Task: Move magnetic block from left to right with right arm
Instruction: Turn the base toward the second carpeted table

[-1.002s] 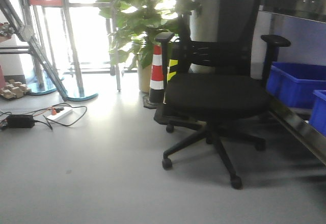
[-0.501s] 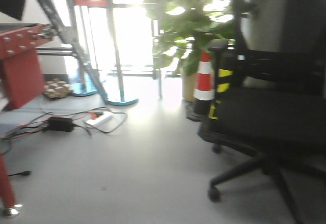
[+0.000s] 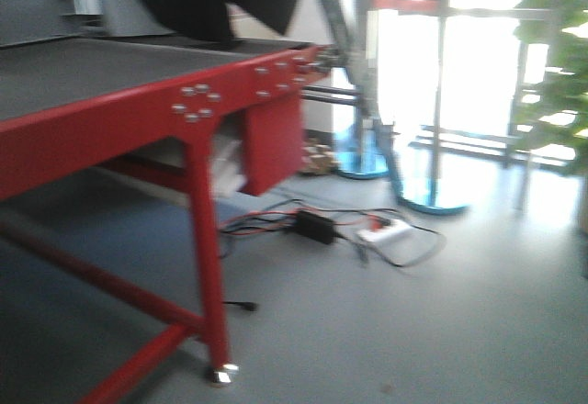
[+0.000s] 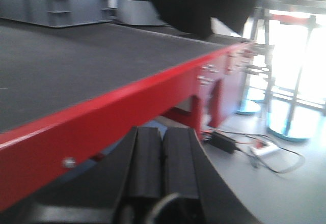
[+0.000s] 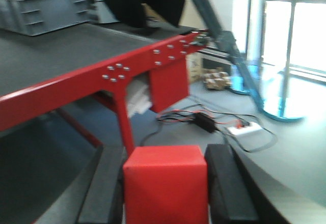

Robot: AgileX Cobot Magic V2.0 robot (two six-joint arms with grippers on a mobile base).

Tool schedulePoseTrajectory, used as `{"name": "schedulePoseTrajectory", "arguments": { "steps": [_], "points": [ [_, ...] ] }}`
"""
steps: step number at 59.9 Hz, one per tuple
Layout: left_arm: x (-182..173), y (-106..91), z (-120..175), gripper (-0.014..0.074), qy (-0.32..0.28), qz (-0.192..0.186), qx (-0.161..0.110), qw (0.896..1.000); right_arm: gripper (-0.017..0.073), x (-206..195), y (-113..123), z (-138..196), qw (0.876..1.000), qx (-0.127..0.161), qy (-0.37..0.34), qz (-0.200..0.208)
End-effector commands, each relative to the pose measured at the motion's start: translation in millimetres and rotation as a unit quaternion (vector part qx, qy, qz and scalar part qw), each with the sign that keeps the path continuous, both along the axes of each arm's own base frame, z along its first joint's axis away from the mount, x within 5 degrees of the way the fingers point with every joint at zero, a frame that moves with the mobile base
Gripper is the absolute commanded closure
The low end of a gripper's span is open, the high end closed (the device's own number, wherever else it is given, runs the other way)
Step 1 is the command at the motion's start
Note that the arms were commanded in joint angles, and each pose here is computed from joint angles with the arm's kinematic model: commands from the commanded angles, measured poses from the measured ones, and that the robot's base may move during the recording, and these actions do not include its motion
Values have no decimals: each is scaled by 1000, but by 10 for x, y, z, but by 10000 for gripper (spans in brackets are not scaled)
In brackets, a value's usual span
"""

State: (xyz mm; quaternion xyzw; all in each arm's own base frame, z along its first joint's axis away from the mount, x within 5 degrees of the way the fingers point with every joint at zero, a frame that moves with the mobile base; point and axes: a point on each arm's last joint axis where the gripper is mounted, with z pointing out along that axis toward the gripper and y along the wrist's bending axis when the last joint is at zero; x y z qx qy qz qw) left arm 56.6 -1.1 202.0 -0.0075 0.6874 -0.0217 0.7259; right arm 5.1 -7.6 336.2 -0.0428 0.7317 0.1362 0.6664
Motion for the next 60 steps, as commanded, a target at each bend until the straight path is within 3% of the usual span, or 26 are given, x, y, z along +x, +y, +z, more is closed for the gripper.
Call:
{"name": "schedulePoseTrajectory", "arguments": {
  "steps": [1, 60],
  "points": [
    [-16, 2, 58, 710, -47, 1, -4, 999, 440, 4, 3, 156, 999, 2, -50, -1],
    [-16, -19, 58, 710, -47, -18, -5, 999, 440, 4, 3, 155, 999, 1, -49, -1]
  ]
}}
